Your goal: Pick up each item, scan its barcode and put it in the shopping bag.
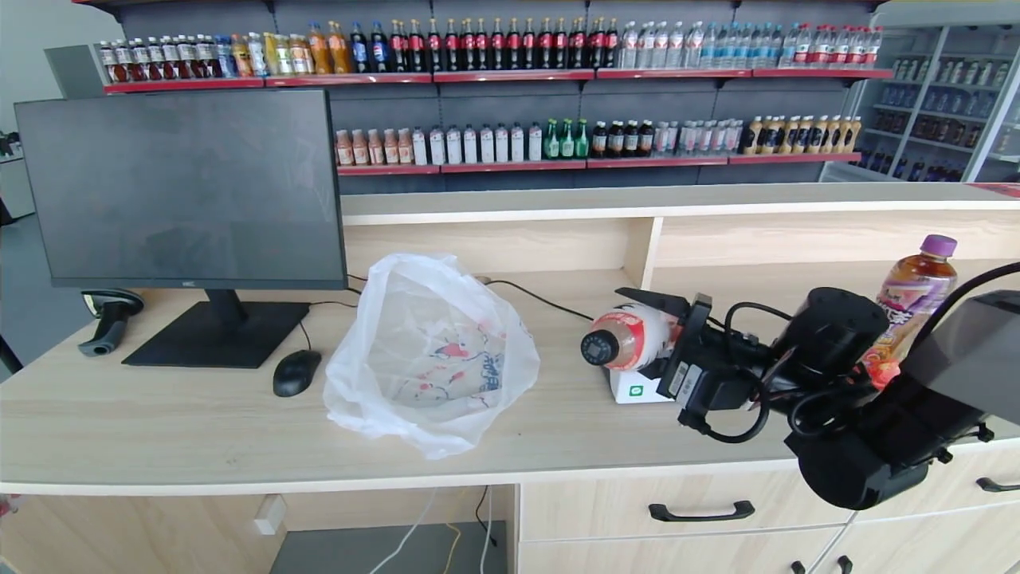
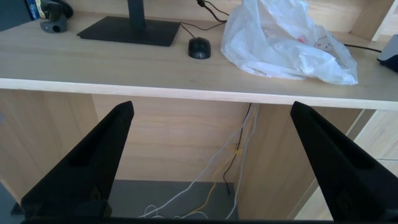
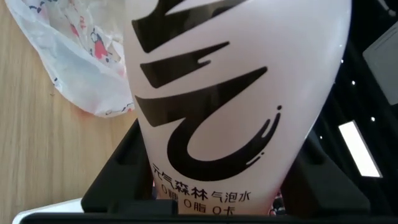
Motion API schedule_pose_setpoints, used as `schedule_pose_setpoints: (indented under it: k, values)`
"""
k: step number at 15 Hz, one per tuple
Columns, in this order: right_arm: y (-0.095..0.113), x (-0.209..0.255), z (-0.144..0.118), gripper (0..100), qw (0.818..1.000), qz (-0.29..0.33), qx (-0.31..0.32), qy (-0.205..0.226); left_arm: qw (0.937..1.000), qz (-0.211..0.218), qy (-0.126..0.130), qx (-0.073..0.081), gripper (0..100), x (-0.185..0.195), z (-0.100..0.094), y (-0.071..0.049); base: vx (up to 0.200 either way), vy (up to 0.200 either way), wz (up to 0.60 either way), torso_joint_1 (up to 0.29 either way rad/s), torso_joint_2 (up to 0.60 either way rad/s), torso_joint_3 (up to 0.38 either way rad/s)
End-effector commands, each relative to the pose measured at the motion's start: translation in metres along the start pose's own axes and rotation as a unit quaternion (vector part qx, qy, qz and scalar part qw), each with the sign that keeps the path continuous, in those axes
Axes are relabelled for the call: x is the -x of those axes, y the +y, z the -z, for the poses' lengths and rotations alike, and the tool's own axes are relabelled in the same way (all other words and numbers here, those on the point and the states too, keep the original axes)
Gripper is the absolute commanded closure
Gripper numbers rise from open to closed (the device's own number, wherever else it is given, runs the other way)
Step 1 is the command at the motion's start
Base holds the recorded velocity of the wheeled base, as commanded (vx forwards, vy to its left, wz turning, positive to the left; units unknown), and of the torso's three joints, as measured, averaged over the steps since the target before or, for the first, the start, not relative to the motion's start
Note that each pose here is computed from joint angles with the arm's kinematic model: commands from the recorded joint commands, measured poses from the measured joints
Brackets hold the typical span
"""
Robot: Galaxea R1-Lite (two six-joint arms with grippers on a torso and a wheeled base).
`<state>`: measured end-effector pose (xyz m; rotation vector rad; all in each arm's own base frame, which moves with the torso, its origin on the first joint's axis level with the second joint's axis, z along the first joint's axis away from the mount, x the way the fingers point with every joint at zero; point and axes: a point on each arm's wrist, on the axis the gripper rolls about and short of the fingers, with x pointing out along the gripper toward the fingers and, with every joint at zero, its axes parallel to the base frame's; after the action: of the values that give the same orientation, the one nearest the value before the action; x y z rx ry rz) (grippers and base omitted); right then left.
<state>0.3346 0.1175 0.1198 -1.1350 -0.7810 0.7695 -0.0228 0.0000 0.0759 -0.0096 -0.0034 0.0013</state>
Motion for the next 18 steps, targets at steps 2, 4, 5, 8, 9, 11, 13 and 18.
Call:
schedule_pose_setpoints:
  k: [2, 4, 5, 8, 9, 11, 13, 18]
  values:
    - [0.007, -0.001, 0.004, 100, 1.000, -0.007, 0.006, 0.002, 1.0000, -0.001, -0.001, 0.001, 0, 0.000, 0.000, 0.000, 0.000, 0.000, 0.00, 0.000, 0.00, 0.000]
    - [0.013, 0.001, 0.010, 100, 0.999, -0.019, 0.023, -0.012, 1.0000, 0.000, -0.001, -0.001, 0, 0.000, 0.000, 0.000, 0.000, 0.000, 0.00, 0.000, 0.00, 0.000]
    - [0.014, 0.001, 0.010, 100, 0.999, -0.022, 0.026, -0.015, 1.0000, 0.000, -0.001, -0.001, 0, 0.000, 0.000, 0.000, 0.000, 0.000, 0.00, 0.000, 0.00, 0.000]
    - [0.016, 0.000, 0.011, 100, 0.999, -0.024, 0.035, -0.019, 1.0000, 0.000, -0.001, 0.000, 0, 0.000, 0.000, 0.000, 0.000, 0.000, 0.00, 0.000, 0.00, 0.000]
    - [0.016, 0.000, 0.012, 100, 0.999, -0.024, 0.042, -0.019, 1.0000, 0.000, 0.000, 0.000, 0, 0.000, 0.000, 0.000, 0.000, 0.000, 0.00, 0.000, 0.00, 0.000]
    - [0.023, 0.001, 0.016, 100, 0.998, -0.033, 0.041, -0.023, 1.0000, -0.001, -0.001, 0.001, 0, 0.000, 0.000, 0.000, 0.000, 0.000, 0.00, 0.000, 0.00, 0.000]
    - [0.023, 0.001, 0.016, 100, 0.998, -0.033, 0.050, -0.024, 1.0000, -0.001, -0.001, 0.001, 0, 0.000, 0.000, 0.000, 0.000, 0.000, 0.00, 0.000, 0.00, 0.000]
    - [0.028, 0.000, 0.020, 100, 0.998, -0.037, 0.046, -0.023, 1.0000, -0.001, -0.001, 0.001, 0, 0.000, 0.000, 0.000, 0.000, 0.000, 0.00, 0.000, 0.00, 0.000]
